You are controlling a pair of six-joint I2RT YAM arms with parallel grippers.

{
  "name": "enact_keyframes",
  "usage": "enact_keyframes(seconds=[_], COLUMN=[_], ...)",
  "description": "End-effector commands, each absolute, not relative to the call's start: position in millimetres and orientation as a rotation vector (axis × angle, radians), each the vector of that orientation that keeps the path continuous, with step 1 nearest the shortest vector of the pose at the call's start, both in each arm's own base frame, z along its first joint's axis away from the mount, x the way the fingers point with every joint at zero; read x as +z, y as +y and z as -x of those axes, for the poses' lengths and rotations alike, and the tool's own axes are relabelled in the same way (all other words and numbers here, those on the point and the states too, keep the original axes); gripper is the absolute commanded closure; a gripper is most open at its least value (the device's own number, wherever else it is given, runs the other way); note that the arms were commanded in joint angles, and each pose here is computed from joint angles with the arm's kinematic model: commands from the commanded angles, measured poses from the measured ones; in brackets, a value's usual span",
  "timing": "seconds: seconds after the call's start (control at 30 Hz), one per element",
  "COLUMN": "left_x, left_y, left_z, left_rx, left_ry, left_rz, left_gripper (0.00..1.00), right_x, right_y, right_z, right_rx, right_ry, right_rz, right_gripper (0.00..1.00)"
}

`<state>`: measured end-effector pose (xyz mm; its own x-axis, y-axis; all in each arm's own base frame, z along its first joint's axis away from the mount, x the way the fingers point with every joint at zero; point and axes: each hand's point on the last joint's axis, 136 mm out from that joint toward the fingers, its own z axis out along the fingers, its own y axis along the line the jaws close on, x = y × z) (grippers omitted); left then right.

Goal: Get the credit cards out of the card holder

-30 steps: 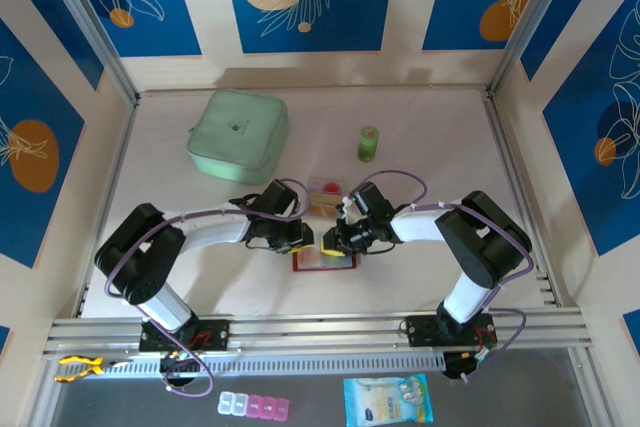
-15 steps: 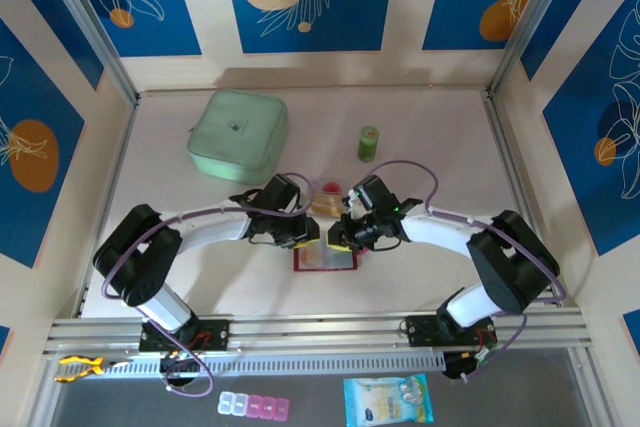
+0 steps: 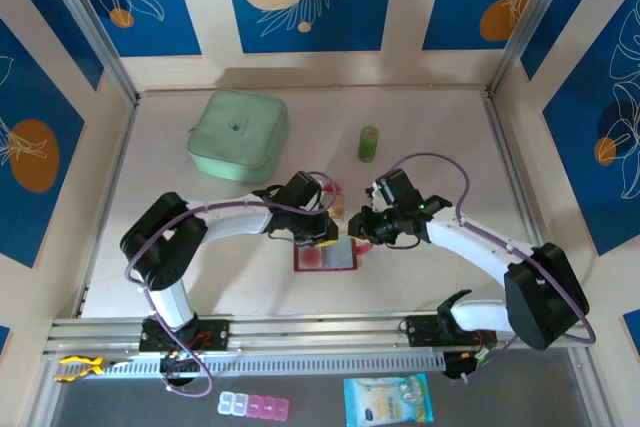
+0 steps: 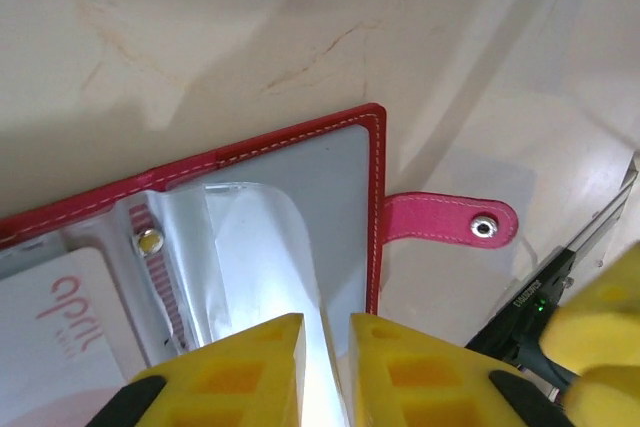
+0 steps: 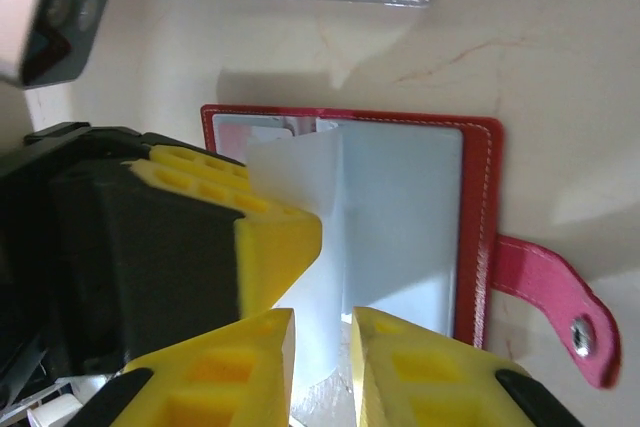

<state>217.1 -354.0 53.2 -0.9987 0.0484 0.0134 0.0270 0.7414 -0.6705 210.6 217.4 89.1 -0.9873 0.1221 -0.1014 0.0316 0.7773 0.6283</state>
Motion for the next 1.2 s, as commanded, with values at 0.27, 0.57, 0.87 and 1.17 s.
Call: enact_keyframes(seconds=[0.27, 0.57, 0.87, 1.17], left_x=[48.2, 53.8, 68.2, 75.2], left_y=[-384.1, -389.2, -389.5, -359.7], left_z=[-222.2, -226.3, -230.8, -238.3], left_rx=[1.21, 1.259, 1.344, 1.367], left_ry=[-2.825, -2.827, -2.842, -2.914], left_rz=[0.067, 0.083, 0.117, 0.027], left_gripper=[0.81, 0.67, 0.56, 0.61], right_x=[86.8, 85.9, 84.1, 79.0], right_y=[195.2, 195.8, 205.7, 224.3], right_z=[-195.0, -194.7, -198.9, -202.9], right_rx=[0.965, 0.98, 1.031, 1.047], right_ry=[2.843, 2.852, 2.865, 2.905], right_rz=[-0.181, -0.189, -0.192, -0.141], right_gripper=[0.75, 0.74, 0.73, 0.74])
